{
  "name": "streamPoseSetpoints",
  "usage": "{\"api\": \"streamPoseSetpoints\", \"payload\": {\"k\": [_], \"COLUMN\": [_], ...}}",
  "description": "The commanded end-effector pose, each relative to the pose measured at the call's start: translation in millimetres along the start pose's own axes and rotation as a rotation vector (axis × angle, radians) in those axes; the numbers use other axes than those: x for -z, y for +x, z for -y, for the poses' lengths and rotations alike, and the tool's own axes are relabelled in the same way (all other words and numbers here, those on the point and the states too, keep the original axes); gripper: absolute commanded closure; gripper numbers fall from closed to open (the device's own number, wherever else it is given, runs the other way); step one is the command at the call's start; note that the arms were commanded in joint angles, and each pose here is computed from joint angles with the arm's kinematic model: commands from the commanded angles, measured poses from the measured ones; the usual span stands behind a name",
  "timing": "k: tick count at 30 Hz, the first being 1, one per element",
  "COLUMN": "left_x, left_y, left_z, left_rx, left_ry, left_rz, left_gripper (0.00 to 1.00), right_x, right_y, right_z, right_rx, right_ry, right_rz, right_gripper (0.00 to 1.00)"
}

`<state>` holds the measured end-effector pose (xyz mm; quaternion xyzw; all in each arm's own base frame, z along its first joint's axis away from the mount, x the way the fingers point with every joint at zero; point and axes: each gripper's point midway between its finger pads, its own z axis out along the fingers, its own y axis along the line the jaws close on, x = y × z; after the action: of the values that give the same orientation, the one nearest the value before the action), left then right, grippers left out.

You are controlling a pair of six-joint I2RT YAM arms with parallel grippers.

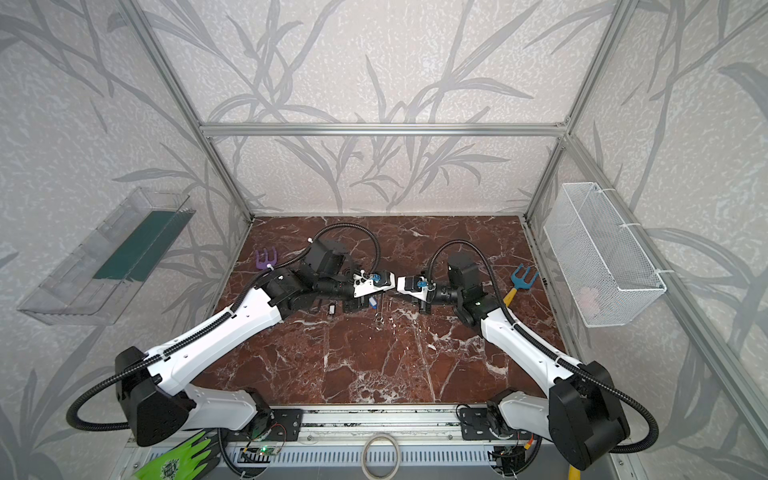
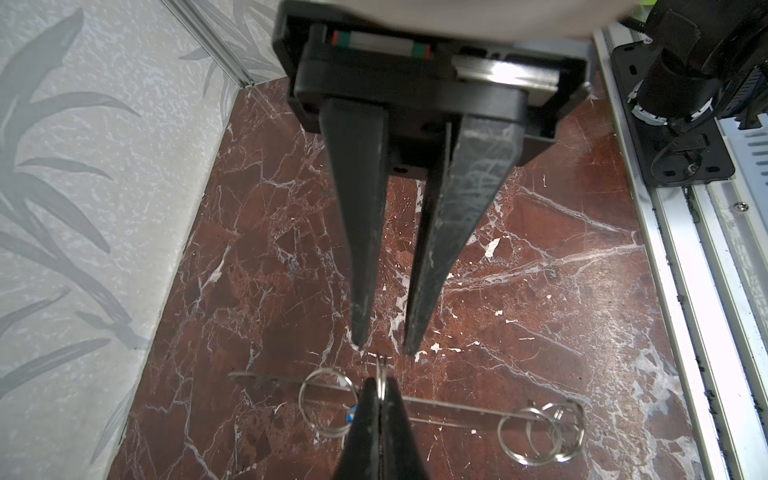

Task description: Put the keys on the keyring

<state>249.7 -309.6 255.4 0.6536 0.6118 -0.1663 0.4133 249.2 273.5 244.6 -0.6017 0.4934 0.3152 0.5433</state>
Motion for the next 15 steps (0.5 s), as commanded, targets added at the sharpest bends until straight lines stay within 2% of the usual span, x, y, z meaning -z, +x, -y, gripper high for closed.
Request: {"api": "streamPoseSetpoints", "payload": {"k": [1,5,15], "left_x": [3,5,18], "left_y": [-9,-13,-33], "left_z": [-3,-6,-1], "left_rx": [-0.039,-0.036,-0.051], "left_ry": [-0.018,-0.085,-0.139], "left_rz": [0.029,0.11,0.374], "left_gripper": [1.0,1.0,1.0], "right_x": [-1,-3,3], "right_y": [-8,-3,8], "right_z": [-3,0,12], "right_rx": [-0.002,-0.023,-0.085], "right_ry": [-0.019,0.005,0.082], "right_rz": [0.029,0.024,0.037], "right_gripper": [0.79,0.79,0.79]}}
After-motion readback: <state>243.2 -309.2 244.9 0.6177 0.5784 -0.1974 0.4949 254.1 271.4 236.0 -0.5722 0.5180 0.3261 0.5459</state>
